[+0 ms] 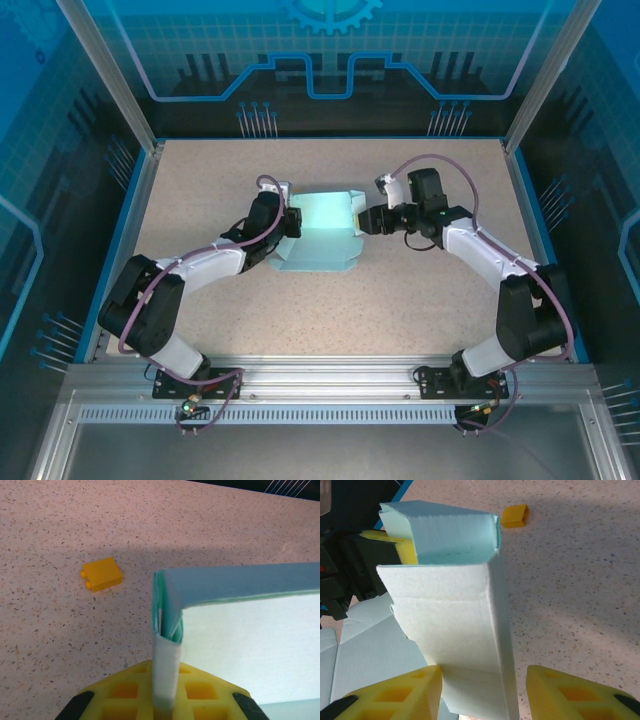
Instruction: Fold the paper box
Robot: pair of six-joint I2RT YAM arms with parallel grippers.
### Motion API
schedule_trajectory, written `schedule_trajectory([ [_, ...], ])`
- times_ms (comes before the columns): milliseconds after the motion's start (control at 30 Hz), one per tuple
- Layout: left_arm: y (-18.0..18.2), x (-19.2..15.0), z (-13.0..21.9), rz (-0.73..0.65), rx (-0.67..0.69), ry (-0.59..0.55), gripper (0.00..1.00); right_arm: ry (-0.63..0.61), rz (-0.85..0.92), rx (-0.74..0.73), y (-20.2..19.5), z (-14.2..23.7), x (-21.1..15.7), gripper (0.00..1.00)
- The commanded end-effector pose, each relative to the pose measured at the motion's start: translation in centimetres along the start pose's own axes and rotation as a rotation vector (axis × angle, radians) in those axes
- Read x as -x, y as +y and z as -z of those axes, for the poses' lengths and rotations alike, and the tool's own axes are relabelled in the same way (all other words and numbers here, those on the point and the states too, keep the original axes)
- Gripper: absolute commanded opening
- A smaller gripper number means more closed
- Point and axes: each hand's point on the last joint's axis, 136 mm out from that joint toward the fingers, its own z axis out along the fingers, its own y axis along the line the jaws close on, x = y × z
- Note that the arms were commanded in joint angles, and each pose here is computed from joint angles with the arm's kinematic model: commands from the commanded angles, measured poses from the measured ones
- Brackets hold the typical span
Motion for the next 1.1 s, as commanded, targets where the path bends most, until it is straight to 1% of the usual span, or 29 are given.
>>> schedule_trajectory([
  [0,-0.4,0.3,0.7,0.023,-0.036,-0.012,0.07,-0.019,0.068,0.063,1.7,-0.4,1.3,0.47],
  [133,-0.5,0.5,0.7,0.024,-0.037,-0.013,0.07,-0.021,0.075,0.084,2.2,-0.6,1.4,0.43],
  [333,-0.7,0.4,0.8,0.023,-0.044,-0.01,0.07,-0.016,0.09,0.085,2.9,-1.0,1.6,0.43],
  [567,-0.8,0.3,0.7,0.022,-0.046,-0.009,0.07,-0.011,0.109,0.046,3.3,-1.5,1.9,0.43],
  [733,-1.1,0.2,0.7,0.015,-0.05,-0.005,0.07,-0.004,0.106,-0.057,2.5,-1.8,2.1,0.44],
  [867,-1.3,0.3,0.7,0.012,-0.057,-0.006,0.07,0.01,0.108,-0.167,1.4,-1.9,2.0,0.45],
  [1067,-1.5,0.3,0.7,0.009,-0.061,-0.005,0.07,0.023,0.131,-0.221,1.3,-2.8,1.9,0.44],
])
